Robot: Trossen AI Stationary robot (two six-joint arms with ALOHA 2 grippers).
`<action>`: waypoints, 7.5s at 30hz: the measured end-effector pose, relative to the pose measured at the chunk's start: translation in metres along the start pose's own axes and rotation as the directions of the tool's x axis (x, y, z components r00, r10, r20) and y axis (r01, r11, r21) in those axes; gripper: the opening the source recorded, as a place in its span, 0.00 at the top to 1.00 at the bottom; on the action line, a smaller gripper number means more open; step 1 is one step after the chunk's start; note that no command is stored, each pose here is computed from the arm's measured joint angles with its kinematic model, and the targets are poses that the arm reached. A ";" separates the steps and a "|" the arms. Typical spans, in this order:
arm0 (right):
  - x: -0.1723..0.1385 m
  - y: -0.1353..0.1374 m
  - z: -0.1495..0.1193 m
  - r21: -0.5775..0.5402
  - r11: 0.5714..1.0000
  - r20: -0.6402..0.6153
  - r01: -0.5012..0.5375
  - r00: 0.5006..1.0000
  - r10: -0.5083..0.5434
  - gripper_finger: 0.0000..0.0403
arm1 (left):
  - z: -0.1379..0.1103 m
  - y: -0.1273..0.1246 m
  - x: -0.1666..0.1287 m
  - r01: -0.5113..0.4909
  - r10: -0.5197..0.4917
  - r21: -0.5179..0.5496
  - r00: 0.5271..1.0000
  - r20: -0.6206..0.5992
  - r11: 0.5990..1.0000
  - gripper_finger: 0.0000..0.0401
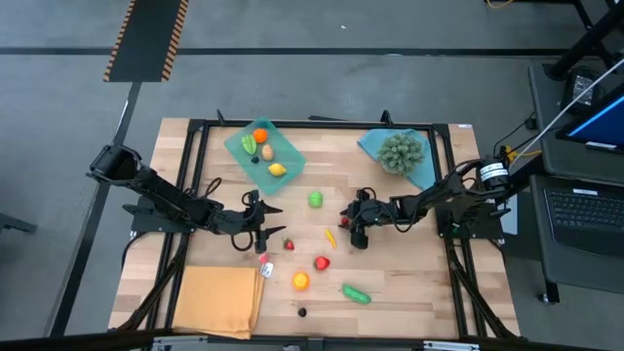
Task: Pick and placing Produce into tupperware
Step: Put the red raspberry into the blue bin
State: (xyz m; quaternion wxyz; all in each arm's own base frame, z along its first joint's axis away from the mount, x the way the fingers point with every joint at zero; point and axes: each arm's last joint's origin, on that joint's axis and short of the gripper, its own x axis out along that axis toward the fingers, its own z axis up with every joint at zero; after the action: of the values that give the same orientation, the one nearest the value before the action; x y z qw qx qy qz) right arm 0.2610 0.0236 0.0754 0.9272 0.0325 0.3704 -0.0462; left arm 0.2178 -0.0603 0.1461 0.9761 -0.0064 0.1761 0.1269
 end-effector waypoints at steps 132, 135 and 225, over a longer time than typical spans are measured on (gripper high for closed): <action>-0.046 -0.023 0.052 -0.046 0.996 0.290 -0.072 0.953 0.082 0.76 | 0.011 0.015 0.003 -0.068 0.071 -0.062 0.996 0.052 0.996 0.43; -0.057 -0.030 0.061 -0.080 0.996 0.345 -0.042 0.936 0.068 0.76 | 0.019 0.022 0.002 -0.083 0.093 -0.104 0.991 0.092 0.991 0.43; -0.011 -0.088 0.171 -0.436 0.896 0.368 0.090 0.926 0.086 0.77 | 0.055 0.123 0.066 0.319 -0.287 -0.740 0.942 0.176 0.593 0.47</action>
State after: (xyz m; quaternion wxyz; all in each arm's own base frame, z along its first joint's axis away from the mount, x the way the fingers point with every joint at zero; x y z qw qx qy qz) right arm 0.3603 -0.0789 0.2042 0.9634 -0.1901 0.1858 0.0333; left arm 0.2654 0.0778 0.1785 0.8931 -0.4414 0.0842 0.0212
